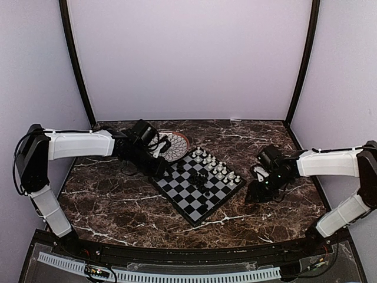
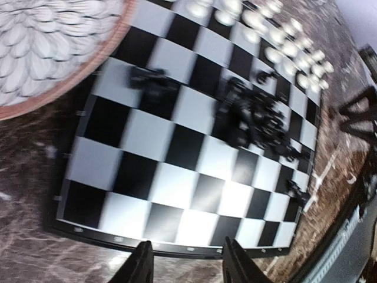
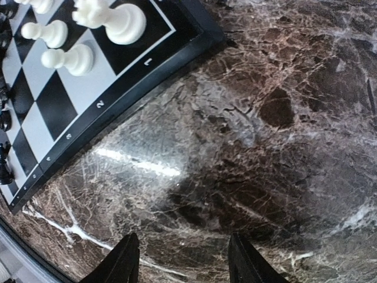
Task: Set up the chess pieces on the board
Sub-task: Adjust the chessboard at the center of the board, then pick up the bishop from the chessboard.
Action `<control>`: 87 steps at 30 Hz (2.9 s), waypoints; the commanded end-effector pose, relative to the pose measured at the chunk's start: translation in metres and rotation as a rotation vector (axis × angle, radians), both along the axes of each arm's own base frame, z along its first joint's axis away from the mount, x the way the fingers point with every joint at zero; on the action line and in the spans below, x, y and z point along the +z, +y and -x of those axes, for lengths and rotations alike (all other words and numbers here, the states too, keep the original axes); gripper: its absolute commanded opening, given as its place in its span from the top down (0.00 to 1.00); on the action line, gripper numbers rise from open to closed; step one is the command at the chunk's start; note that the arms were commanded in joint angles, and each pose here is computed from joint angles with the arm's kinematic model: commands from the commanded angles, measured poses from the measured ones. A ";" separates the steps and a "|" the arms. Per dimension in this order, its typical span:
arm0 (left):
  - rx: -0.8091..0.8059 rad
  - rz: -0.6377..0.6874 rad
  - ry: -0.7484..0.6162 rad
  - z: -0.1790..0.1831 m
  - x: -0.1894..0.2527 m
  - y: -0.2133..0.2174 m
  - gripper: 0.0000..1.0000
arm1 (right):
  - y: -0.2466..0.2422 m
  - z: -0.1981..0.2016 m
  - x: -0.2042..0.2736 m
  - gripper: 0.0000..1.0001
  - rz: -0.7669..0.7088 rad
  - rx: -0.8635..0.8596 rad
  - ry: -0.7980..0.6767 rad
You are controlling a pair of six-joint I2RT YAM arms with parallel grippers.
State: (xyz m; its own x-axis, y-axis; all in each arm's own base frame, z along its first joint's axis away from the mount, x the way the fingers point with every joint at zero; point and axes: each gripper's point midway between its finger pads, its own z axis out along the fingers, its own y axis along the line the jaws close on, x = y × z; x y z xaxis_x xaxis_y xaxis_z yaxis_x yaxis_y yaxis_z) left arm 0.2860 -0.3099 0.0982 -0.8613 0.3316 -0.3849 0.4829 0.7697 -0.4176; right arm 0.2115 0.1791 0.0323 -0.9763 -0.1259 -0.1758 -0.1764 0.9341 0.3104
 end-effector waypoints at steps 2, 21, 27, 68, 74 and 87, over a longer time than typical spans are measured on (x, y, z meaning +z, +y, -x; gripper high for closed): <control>0.319 -0.158 -0.083 -0.063 -0.009 0.064 0.56 | 0.010 -0.021 0.001 0.51 0.005 0.027 -0.060; 0.230 -0.155 0.007 -0.085 -0.075 0.073 0.97 | 0.015 -0.042 -0.015 0.69 0.027 0.038 -0.092; 0.101 -0.019 0.058 -0.055 -0.072 0.055 0.97 | 0.017 -0.049 -0.019 0.70 0.017 0.034 -0.089; -0.092 0.118 0.068 0.052 -0.026 0.046 0.73 | -0.012 -0.052 0.055 0.56 0.120 0.048 -0.156; -0.005 0.174 0.007 0.023 0.007 0.032 0.49 | 0.026 -0.023 0.063 0.52 0.040 0.144 -0.151; 0.001 0.241 -0.044 -0.006 0.039 0.009 0.50 | 0.073 0.005 0.035 0.48 0.210 0.456 -0.170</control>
